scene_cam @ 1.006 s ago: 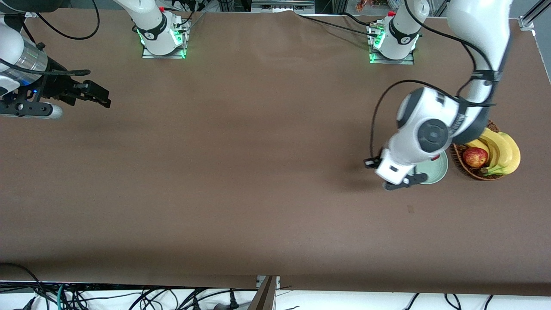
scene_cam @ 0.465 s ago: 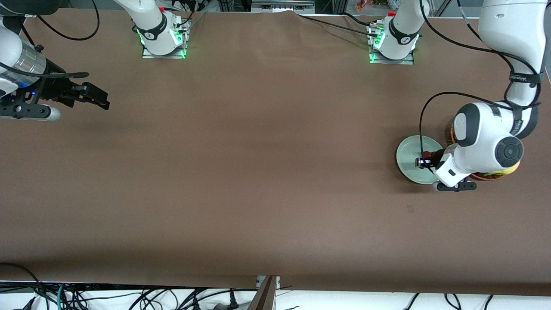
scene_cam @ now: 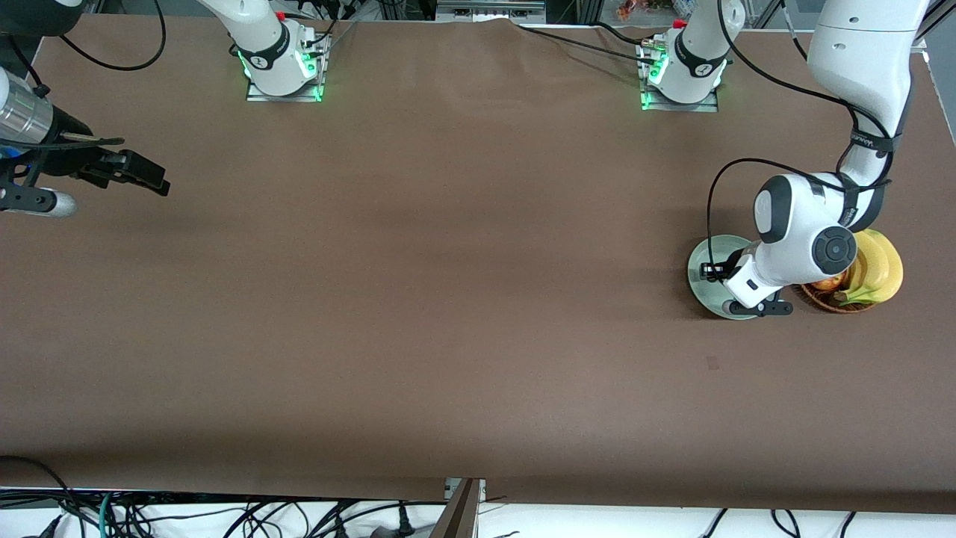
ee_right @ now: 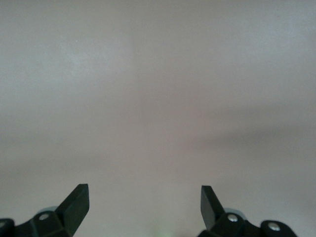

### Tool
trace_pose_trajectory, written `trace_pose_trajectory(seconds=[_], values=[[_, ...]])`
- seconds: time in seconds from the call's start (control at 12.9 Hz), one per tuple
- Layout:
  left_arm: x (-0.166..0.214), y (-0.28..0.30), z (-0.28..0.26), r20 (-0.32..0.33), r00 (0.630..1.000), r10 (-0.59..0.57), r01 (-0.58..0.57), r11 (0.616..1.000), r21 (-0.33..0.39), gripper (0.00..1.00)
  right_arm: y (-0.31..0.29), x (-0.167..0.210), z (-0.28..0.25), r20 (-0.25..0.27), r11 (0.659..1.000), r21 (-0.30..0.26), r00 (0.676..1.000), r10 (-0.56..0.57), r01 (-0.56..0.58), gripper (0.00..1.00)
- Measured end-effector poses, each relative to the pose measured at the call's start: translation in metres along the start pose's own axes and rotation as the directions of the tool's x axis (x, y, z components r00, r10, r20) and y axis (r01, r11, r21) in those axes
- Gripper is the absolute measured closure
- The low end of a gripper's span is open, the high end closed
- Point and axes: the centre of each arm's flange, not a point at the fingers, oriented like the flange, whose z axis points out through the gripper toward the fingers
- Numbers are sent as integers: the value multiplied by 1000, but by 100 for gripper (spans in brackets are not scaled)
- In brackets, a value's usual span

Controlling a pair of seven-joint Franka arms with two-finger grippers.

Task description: Collect all strawberries into plate

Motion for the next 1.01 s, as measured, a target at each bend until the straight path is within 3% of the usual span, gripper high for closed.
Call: trace_pose_trajectory(seconds=[0.31,0.39,0.62,1.01], values=[[4,-1,-59,-60,998,27,-27,1000,-2,5,0,-1,-7,-13,1000,3,1000,-2,2,0],[2,-1,-89,-82,996,31,-31,1000,-4,0,0,-1,-9,-16,1000,3,1000,-3,3,0],[-20,4,-174,-138,990,41,-43,999,-9,0,1,-2,-12,-21,1000,4,1000,-3,4,0],[-73,31,-275,-136,988,72,-75,997,-16,0,1,-2,-12,-20,1000,4,1000,-4,4,0]])
